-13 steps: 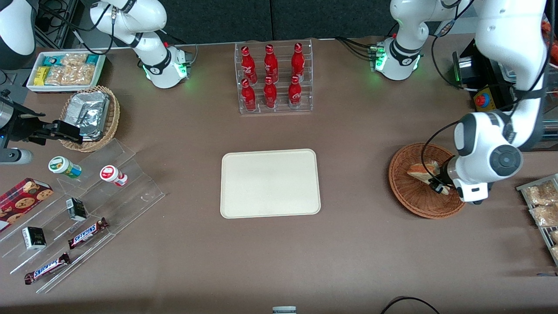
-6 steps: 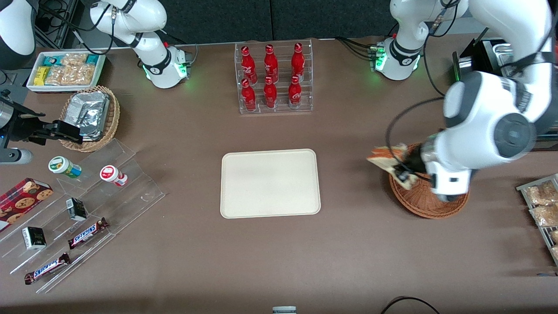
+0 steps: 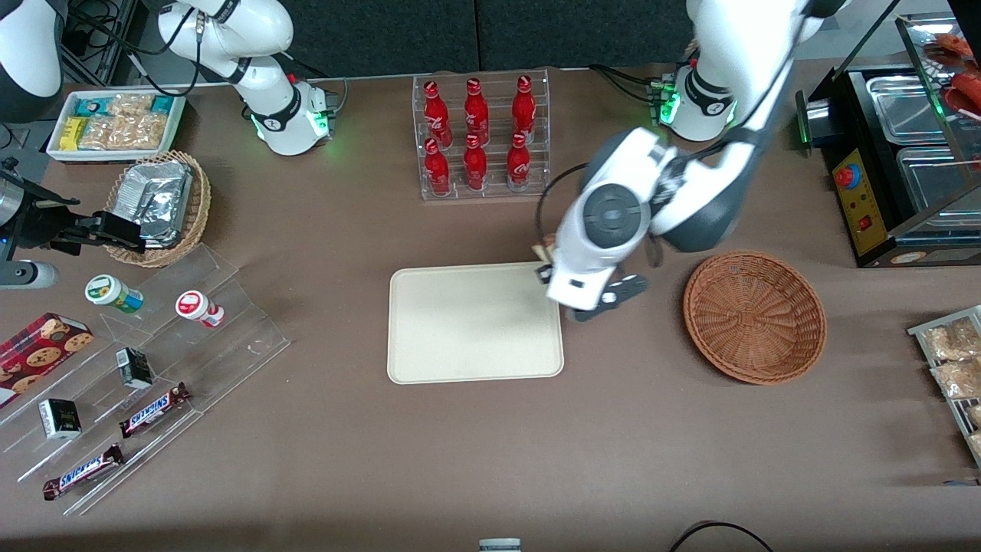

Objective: Place sandwich from basket to tray
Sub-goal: 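Carry the sandwich with the left gripper over the cream tray and lower it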

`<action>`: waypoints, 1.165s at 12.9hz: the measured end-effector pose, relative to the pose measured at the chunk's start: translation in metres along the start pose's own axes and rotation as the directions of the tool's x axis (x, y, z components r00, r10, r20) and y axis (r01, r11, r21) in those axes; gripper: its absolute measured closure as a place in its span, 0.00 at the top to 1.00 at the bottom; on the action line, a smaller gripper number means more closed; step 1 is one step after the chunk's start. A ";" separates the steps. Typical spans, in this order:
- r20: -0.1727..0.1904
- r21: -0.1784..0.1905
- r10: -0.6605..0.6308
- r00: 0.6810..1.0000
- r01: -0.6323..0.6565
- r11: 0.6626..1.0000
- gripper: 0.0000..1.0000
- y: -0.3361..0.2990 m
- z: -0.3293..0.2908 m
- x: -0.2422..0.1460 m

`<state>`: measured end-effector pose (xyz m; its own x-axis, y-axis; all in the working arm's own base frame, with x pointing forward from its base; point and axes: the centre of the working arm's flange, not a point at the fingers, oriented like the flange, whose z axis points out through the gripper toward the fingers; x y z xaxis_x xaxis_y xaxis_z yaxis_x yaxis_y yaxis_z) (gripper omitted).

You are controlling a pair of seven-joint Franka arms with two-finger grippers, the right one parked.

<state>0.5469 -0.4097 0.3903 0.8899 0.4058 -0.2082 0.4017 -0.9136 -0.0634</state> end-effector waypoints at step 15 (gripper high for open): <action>-0.165 -0.045 0.427 0.889 -0.439 0.897 0.18 0.109 0.183 -0.009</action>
<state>0.5427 -0.5177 0.2063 0.9984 -0.0248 -0.0508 -0.0207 -0.9967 0.0790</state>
